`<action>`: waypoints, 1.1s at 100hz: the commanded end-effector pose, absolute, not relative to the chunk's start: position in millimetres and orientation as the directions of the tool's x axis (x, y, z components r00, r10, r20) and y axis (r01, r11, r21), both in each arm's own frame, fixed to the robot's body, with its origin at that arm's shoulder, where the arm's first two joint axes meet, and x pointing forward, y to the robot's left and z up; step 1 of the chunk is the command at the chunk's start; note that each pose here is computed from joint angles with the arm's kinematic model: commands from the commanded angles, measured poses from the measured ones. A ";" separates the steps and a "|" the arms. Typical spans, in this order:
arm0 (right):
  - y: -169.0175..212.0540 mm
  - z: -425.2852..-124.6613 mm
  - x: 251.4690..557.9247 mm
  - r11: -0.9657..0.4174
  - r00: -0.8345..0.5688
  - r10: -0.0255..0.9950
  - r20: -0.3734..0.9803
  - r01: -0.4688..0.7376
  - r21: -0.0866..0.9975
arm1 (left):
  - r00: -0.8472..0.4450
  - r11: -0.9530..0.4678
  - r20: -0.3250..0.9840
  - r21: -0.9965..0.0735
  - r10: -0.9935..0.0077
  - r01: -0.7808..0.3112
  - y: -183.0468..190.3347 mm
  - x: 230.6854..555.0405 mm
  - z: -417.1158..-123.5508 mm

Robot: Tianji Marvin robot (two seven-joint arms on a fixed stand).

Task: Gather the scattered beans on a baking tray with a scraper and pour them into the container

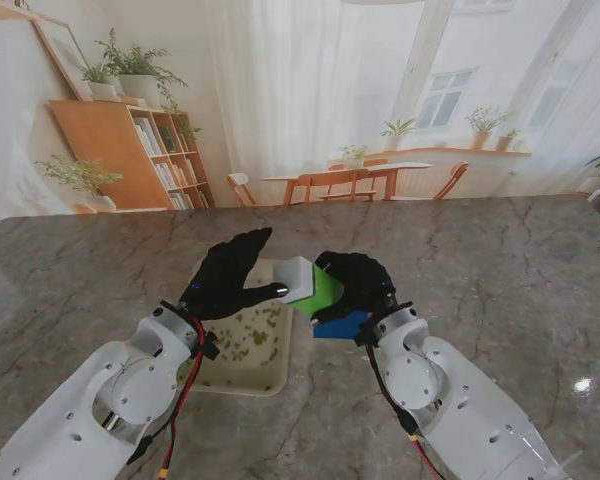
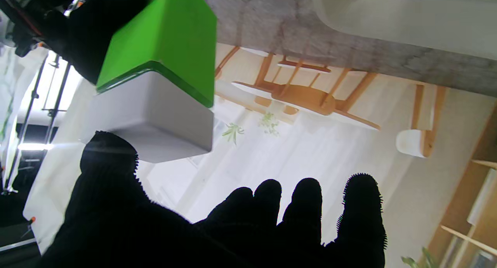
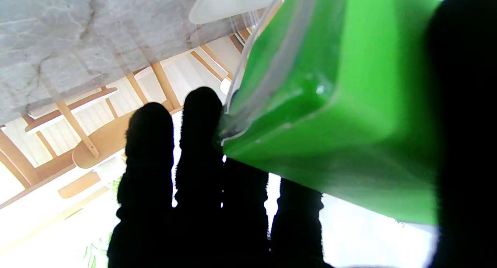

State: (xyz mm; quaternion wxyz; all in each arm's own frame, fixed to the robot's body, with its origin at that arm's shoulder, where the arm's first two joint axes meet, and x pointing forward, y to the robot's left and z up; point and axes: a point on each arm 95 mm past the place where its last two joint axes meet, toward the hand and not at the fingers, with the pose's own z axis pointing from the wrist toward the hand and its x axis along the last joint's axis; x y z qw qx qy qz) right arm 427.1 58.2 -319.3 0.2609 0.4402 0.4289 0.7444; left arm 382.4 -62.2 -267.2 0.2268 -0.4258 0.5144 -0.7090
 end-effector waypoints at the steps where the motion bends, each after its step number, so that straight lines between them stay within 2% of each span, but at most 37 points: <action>1: 58.6 -322.3 426.3 -0.493 -0.473 0.764 0.439 0.011 0.870 | -0.545 -0.387 0.402 -0.910 -0.735 -0.150 -69.3 382.6 -270.2; 31: 59.2 -323.0 425.9 -0.485 -0.475 0.766 0.433 0.014 0.874 | -0.592 -0.367 0.417 -0.906 -0.690 -0.210 -80.0 384.1 -273.7; 57: 60.3 -323.2 425.3 -0.489 -0.473 0.767 0.434 0.007 0.872 | -0.607 -0.364 0.403 -0.911 -0.685 -0.194 -88.0 386.9 -273.3; 84: 61.5 -324.0 424.7 -0.462 -0.467 0.788 0.401 -0.020 0.886 | -0.570 -0.397 0.420 -0.901 -0.706 -0.173 -100.1 392.3 -274.1; 110: 64.2 -325.5 424.2 -0.427 -0.452 0.817 0.358 -0.056 0.902 | -0.476 -0.393 0.412 -0.908 -0.777 -0.144 -110.8 389.3 -273.5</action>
